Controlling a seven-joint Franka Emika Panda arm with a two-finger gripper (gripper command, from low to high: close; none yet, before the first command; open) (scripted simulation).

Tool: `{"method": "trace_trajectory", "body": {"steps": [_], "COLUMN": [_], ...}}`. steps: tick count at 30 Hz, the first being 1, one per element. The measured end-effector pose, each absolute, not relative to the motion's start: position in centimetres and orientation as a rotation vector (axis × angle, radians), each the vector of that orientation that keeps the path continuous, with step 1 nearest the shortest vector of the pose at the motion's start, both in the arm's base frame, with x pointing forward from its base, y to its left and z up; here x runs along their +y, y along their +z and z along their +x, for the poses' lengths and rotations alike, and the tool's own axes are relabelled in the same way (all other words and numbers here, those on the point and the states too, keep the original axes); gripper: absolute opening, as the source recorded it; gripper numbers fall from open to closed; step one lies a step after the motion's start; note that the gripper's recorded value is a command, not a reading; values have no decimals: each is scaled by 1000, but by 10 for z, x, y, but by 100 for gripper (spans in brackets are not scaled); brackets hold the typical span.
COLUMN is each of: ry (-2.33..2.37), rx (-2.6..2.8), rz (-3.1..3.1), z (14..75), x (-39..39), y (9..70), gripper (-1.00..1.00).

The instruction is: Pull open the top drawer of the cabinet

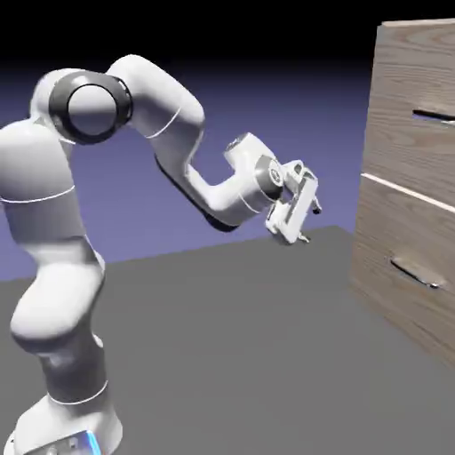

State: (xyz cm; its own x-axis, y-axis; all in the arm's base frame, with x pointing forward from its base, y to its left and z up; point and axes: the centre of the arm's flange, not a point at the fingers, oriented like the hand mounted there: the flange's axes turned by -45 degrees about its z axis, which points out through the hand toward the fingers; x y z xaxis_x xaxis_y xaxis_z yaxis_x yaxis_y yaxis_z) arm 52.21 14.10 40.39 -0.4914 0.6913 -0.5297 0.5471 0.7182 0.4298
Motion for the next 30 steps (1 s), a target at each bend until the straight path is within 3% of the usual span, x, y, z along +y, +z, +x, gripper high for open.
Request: {"method": "trace_trajectory", "body": {"steps": [15, 30], "ry": [-98, -600], "rx": [2227, 1659], "rz": [-299, -1042], "z": [575, 631], "x": [172, 128], "y": [411, 492], "gripper": [0, 0]}}
